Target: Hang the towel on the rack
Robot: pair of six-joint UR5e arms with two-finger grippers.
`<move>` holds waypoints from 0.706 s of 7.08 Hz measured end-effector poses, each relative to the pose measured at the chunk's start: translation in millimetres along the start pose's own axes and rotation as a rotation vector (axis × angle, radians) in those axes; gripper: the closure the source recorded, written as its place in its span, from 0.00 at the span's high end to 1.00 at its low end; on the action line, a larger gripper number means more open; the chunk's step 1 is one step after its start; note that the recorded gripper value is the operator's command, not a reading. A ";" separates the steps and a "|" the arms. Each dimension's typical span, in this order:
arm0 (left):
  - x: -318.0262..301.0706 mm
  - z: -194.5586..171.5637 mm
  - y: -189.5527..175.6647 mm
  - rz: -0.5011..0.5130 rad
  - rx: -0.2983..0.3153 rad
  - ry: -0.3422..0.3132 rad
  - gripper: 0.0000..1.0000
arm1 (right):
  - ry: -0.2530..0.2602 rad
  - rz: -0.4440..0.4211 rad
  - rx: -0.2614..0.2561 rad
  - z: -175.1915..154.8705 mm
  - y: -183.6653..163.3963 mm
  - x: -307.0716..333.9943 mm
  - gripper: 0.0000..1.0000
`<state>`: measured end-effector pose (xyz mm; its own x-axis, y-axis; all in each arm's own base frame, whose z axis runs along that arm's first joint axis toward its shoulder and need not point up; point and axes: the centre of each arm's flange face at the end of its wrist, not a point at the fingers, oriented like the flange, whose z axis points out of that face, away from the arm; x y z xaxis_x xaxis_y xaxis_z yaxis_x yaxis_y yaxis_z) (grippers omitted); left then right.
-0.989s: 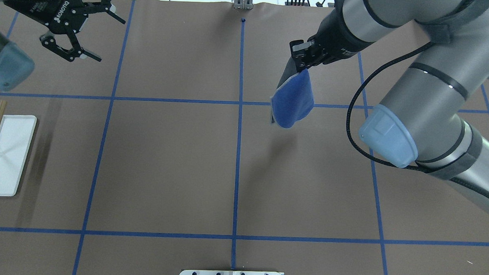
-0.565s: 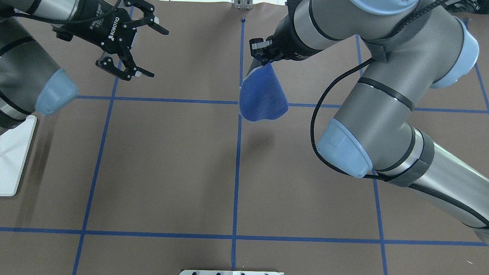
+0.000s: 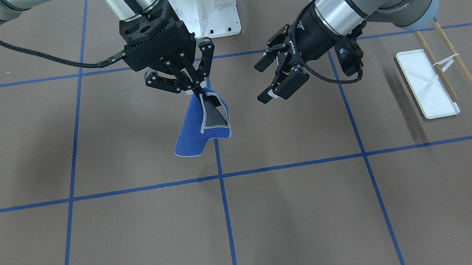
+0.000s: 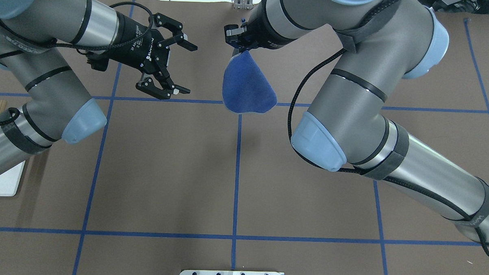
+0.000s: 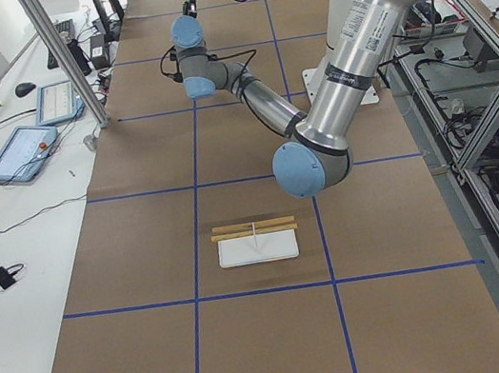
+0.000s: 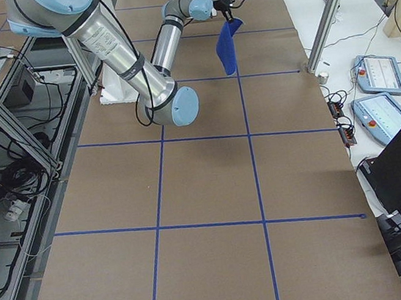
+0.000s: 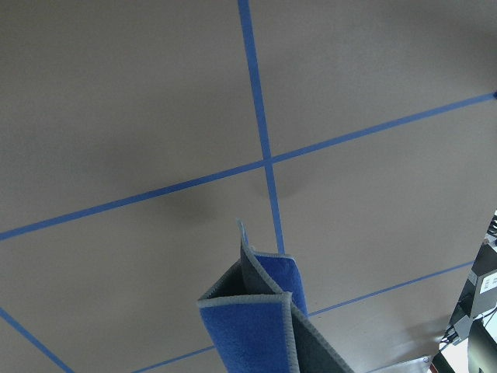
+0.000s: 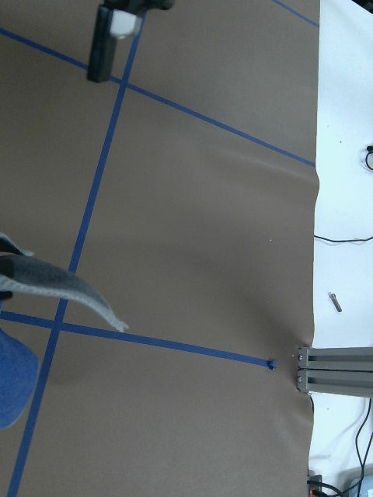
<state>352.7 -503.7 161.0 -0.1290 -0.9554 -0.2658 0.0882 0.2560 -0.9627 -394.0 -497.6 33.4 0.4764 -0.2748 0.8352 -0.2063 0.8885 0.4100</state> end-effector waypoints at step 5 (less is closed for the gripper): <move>-3.3 8.1 2.7 -0.020 -0.003 0.036 0.98 | -0.038 -0.148 0.119 -2.8 11.4 -31.7 0.00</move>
<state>361.4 -501.0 159.8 -0.1663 -0.9544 -0.2478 0.0824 0.2370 -0.9680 -409.0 -477.7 10.6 0.4768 -0.4151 0.7748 -0.2372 0.7880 0.5682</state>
